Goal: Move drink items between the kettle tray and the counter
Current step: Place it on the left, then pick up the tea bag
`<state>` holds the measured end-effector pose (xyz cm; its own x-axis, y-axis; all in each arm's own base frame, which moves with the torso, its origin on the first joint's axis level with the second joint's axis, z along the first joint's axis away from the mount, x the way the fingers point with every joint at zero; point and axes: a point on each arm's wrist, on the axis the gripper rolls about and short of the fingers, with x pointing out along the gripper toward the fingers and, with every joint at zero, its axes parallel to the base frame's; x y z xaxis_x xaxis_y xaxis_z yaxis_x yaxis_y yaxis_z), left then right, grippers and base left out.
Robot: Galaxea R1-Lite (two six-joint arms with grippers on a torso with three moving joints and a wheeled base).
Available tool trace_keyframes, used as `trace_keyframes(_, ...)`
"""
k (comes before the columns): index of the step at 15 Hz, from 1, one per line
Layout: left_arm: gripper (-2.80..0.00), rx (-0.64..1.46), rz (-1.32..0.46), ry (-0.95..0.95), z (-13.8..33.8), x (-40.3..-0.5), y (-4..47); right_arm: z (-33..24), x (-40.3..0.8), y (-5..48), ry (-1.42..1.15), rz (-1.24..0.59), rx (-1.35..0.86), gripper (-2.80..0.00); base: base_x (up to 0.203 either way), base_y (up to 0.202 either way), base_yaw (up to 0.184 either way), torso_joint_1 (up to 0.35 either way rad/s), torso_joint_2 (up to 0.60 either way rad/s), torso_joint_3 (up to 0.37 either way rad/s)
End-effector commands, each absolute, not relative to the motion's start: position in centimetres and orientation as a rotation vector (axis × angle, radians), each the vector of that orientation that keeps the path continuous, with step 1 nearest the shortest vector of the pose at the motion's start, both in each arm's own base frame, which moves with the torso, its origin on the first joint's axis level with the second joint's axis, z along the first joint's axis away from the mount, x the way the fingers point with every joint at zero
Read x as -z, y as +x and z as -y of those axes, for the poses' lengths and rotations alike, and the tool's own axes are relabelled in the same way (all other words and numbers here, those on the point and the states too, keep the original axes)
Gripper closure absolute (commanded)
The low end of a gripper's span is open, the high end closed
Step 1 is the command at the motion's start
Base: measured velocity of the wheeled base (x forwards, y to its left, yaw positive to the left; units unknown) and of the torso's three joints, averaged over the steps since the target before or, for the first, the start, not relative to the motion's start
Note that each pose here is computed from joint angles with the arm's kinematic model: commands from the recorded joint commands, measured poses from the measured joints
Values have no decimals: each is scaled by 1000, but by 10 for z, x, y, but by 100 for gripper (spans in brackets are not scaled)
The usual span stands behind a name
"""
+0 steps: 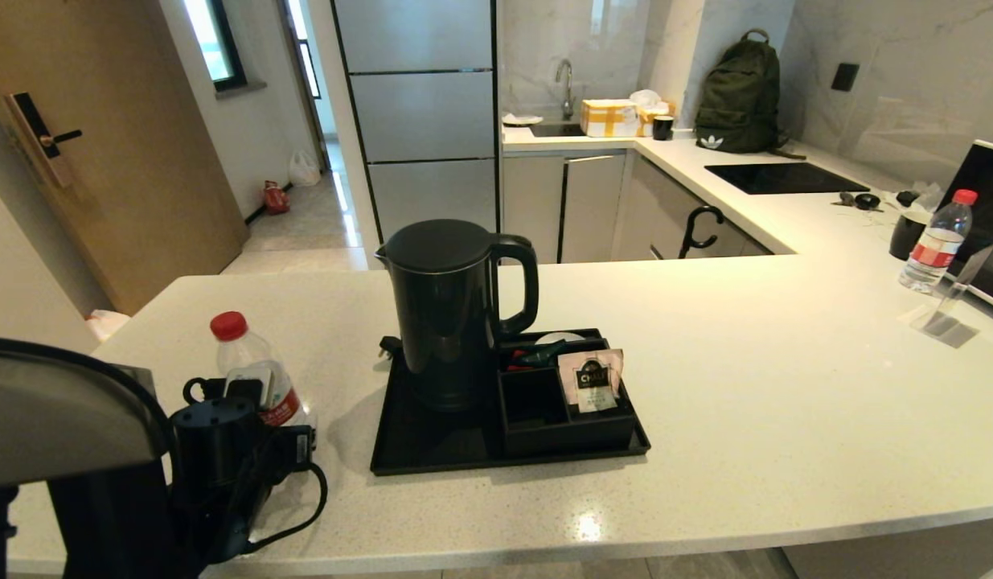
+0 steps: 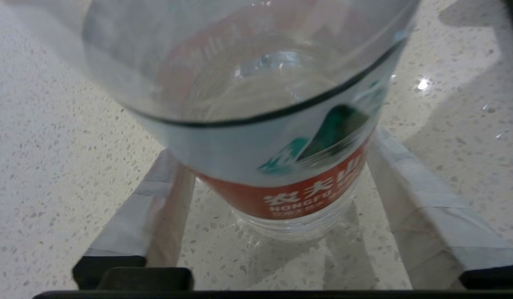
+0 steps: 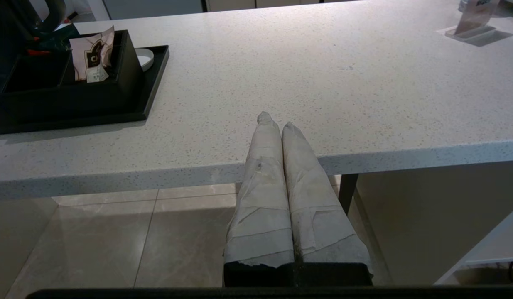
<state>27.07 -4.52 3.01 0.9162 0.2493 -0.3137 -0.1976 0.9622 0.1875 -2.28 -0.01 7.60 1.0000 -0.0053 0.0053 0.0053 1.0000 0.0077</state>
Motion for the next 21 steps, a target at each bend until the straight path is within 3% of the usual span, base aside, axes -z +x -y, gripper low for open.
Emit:
trace_keyframes(1,-280,-234,-312,144,45,-36,270,0,-76,-23,8,5,6,0,0,0,0,0,0,0)
trace_keyframes(13,-280,-228,-202,156,37,-84,224,0,-76,-23,8,5,6,0,0,0,0,0,0,0)
trace_keyframes(21,-280,-217,-94,274,34,-116,184,0,-76,-23,8,5,6,0,0,0,0,0,0,0)
